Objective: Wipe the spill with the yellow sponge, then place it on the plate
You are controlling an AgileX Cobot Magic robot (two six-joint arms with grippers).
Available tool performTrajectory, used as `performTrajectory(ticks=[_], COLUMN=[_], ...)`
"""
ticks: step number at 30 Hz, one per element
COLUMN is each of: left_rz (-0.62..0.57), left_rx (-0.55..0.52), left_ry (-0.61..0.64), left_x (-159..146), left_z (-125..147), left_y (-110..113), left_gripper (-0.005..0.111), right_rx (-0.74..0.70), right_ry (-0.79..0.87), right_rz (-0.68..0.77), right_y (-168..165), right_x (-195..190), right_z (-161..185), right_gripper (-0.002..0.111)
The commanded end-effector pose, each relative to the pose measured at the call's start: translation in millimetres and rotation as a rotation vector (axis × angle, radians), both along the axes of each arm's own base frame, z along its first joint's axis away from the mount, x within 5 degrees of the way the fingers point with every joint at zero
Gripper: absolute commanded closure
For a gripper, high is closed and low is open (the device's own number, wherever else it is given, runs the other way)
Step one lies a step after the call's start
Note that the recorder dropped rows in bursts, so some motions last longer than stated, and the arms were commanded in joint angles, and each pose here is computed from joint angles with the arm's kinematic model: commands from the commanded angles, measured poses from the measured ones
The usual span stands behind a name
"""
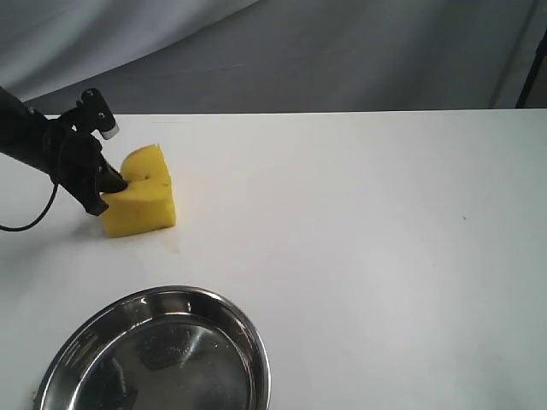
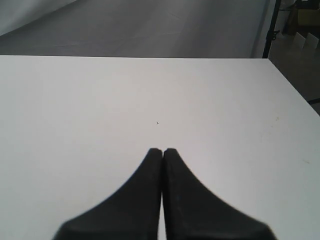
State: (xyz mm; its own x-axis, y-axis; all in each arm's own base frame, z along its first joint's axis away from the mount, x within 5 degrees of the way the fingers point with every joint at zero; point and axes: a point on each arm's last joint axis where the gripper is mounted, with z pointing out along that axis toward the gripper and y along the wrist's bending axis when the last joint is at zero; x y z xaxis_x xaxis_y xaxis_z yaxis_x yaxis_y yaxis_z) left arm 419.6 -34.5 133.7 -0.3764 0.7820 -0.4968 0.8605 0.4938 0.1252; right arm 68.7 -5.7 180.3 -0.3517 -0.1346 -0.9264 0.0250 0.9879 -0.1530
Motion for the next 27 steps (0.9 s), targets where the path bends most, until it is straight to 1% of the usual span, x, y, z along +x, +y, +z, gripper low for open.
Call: performTrajectory(ticks=[1,5,10,11,15,17,19,20,21,22,24,25,27], left_rz=[-0.11,-0.184,-0.294,-0.318,-0.364,-0.377,-0.382,-0.399,-0.42,-0.409,-0.396,-0.346,-0.298], left_rx=[-0.036,-0.026,0.041,0.044,0.047,0.048,0.06,0.09,0.151,0.195,0.324,0.378,0.429], left_ry=[0.109,0.131,0.134,0.133,0.132,0.132,0.13,0.127,0.131,0.146,0.157,0.143,0.114], left_x=[-13,-18,-25,-27,-32,-34,-34,-34,-34,-33,-30,-26,-20], left_z=[-6,-12,-19,-19,-19,-19,-19,-21,-24,-29,-41,-45,-48], left_y=[-21,-39,-64,-72,-90,-95,-94,-92,-87,-83,-71,-64,-55], left_gripper=[0.107,0.107,0.107,0.107,0.107,0.107,0.107,0.107,0.107,0.107,0.107,0.107,0.107], right_rx=[0.005,0.005,0.005,0.005,0.005,0.005,0.005,0.005,0.005,0.005,0.005,0.005,0.005], right_ry=[-0.001,-0.001,-0.001,-0.001,-0.001,-0.001,-0.001,-0.001,-0.001,-0.001,-0.001,-0.001,-0.001], right_rz=[-0.004,-0.004,-0.004,-0.004,-0.004,-0.004,-0.004,-0.004,-0.004,-0.004,-0.004,-0.004,-0.004], right_y=[0,0,0,0,0,0,0,0,0,0,0,0,0], right_x=[0,0,0,0,0,0,0,0,0,0,0,0,0], right_z=[-1,-1,-1,-1,-1,-1,-1,-1,-1,-1,-1,-1,-1], right_gripper=[0.108,0.108,0.108,0.108,0.108,0.108,0.108,0.108,0.108,0.108,0.108,0.108,0.108])
